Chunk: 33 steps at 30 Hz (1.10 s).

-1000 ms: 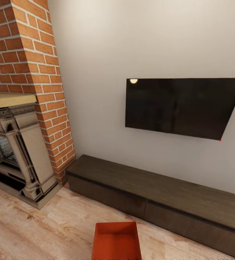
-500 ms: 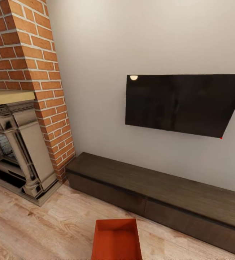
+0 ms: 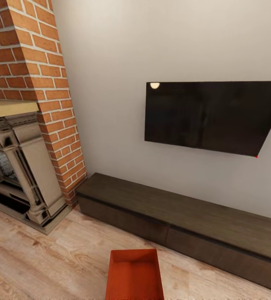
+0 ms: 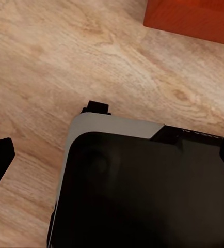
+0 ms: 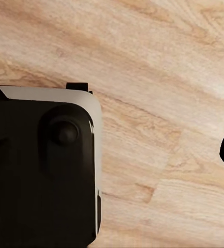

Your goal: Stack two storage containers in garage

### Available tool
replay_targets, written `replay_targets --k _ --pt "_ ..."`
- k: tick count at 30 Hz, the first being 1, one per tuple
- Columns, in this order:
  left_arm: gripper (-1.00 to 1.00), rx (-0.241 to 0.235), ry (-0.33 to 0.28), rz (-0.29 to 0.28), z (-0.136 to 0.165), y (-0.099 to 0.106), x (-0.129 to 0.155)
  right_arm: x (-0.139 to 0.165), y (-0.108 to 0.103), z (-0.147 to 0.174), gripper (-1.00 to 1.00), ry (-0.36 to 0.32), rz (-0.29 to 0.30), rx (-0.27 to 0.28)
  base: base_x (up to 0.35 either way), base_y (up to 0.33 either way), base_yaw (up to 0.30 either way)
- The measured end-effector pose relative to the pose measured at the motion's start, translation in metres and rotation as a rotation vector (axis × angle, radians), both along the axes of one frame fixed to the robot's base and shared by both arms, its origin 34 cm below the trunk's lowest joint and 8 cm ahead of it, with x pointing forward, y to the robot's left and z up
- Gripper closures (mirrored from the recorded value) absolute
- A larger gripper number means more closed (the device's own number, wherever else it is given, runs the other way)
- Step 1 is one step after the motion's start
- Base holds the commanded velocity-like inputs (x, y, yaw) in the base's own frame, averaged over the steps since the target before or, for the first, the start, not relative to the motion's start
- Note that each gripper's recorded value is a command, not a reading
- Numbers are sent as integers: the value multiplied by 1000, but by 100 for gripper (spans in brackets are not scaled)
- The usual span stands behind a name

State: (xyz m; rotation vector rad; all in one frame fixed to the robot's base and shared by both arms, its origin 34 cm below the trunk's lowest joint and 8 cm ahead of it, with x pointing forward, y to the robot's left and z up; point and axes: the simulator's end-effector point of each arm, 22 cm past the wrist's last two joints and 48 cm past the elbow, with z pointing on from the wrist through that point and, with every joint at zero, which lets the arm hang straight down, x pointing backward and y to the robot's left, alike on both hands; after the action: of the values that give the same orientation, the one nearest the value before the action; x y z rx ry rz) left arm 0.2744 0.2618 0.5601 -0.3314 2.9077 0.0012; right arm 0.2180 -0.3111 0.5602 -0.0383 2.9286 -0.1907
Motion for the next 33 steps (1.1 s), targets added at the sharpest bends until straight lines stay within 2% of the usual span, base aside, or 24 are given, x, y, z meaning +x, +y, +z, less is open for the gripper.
replay_targets --k 33 --pt "-100 -4 53 7 -7 -2 -21 -20 2 -4 -100 54 8 1 0 0 0"
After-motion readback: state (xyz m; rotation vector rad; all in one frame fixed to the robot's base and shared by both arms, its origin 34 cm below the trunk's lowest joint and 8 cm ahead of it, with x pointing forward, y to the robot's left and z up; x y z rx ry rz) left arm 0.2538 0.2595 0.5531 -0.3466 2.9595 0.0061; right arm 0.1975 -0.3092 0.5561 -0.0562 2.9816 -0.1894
